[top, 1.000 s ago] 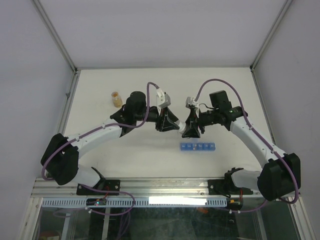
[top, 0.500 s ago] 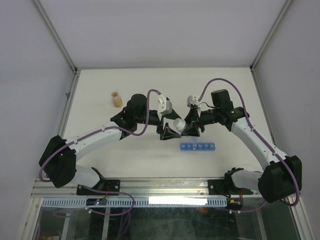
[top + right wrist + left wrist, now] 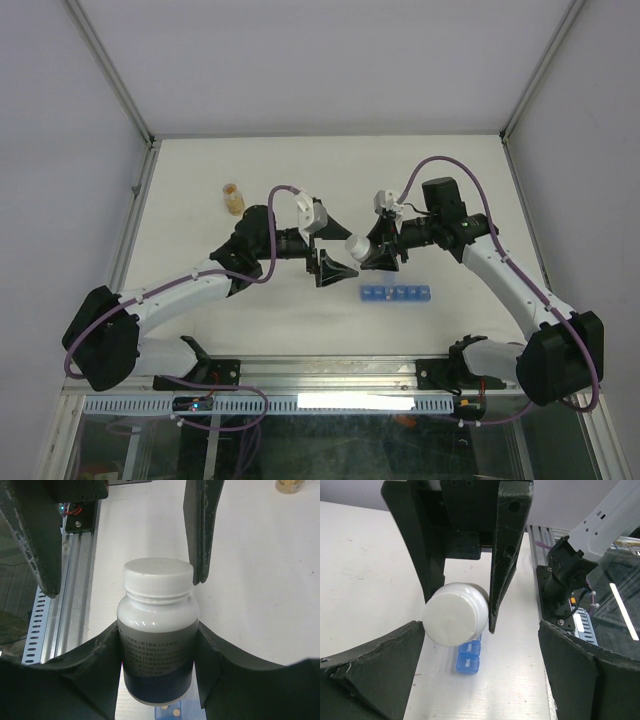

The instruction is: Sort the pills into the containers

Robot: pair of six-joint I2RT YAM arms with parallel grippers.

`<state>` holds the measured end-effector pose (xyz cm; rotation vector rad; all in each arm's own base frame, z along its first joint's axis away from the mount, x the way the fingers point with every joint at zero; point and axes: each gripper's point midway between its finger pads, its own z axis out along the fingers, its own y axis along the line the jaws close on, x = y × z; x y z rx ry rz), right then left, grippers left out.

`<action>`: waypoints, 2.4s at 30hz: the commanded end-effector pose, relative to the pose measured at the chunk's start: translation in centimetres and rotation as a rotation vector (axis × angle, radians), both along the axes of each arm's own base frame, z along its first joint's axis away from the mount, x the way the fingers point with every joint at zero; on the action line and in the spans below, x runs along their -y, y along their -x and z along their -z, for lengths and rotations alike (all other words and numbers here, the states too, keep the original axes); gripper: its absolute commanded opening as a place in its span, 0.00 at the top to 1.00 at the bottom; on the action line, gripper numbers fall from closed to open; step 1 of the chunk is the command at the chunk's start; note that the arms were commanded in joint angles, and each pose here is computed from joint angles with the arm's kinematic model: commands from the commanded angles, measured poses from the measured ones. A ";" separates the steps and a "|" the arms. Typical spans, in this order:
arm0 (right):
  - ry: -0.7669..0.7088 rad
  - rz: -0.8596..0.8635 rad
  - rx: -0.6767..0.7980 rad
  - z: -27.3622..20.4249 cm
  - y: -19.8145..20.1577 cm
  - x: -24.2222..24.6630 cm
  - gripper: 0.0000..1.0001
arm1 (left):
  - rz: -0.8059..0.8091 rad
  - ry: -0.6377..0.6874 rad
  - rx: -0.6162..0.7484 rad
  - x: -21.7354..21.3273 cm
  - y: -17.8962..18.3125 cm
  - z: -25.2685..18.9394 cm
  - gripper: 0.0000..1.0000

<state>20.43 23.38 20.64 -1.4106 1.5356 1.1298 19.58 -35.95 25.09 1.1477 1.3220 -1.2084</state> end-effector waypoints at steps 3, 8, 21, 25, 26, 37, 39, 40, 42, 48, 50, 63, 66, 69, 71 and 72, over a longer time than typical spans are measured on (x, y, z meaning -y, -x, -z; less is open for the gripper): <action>-0.062 -0.028 0.117 -3.0 -0.6 -0.4 1.00 | -0.070 0.222 -0.074 -1.0 -0.2 -4.2 0.01; -0.062 -0.033 0.113 -2.9 -0.6 -0.5 1.00 | -0.085 0.274 -0.131 -1.9 0.4 -5.2 0.01; -0.049 -0.036 0.102 -2.3 -0.7 -0.6 1.00 | -0.318 0.245 -0.631 -3.0 -2.7 -3.5 0.21; -0.043 -0.033 0.100 -2.0 -0.8 -0.6 1.00 | -0.383 0.203 -0.592 -2.7 -3.3 -4.0 0.29; -0.041 -0.032 0.099 -1.9 -0.9 -0.6 1.00 | -0.391 0.189 -0.582 -2.5 -3.2 -4.1 0.29; -0.035 -0.027 0.097 -1.8 -1.0 -0.6 1.00 | -0.412 0.078 -0.542 -0.4 -3.3 -3.7 0.32; -0.034 -0.028 0.096 -1.8 -1.0 -0.6 1.00 | -0.422 0.052 -0.538 -0.1 -3.4 -3.3 0.34; -0.035 -0.028 0.096 -1.8 -1.0 -0.6 1.00 | -0.426 0.045 -0.535 0.0 -3.5 -3.3 0.35; -0.035 -0.029 0.094 -1.8 -1.0 -0.6 1.00 | -0.430 0.037 -0.531 0.2 -3.6 -3.3 0.37; -0.037 -0.031 0.097 -1.9 -0.9 -0.7 1.00 | -0.418 0.029 -0.521 0.4 -3.3 -3.5 0.40; -0.036 -0.031 0.096 -1.8 -0.9 -0.7 1.00 | -0.413 0.027 -0.519 0.4 -3.2 -3.5 0.40; -0.036 -0.030 0.096 -1.8 -0.9 -0.7 1.00 | -0.402 -0.007 -0.520 0.6 -2.9 -3.1 0.48; -0.035 -0.032 0.096 -1.8 -0.9 -0.7 1.00 | -0.390 -0.015 -0.524 0.8 -2.8 -2.9 0.49; -0.035 -0.032 0.095 -1.8 -0.9 -0.7 1.00 | -0.380 -0.023 -0.527 0.9 -2.7 -2.7 0.51; -0.036 -0.032 0.096 -1.8 -0.9 -0.7 1.00 | -0.375 -0.030 -0.530 1.0 -2.6 -2.6 0.51; -0.035 -0.032 0.095 -1.8 -0.9 -0.7 1.00 | -0.372 -0.033 -0.532 1.0 -2.6 -2.5 0.52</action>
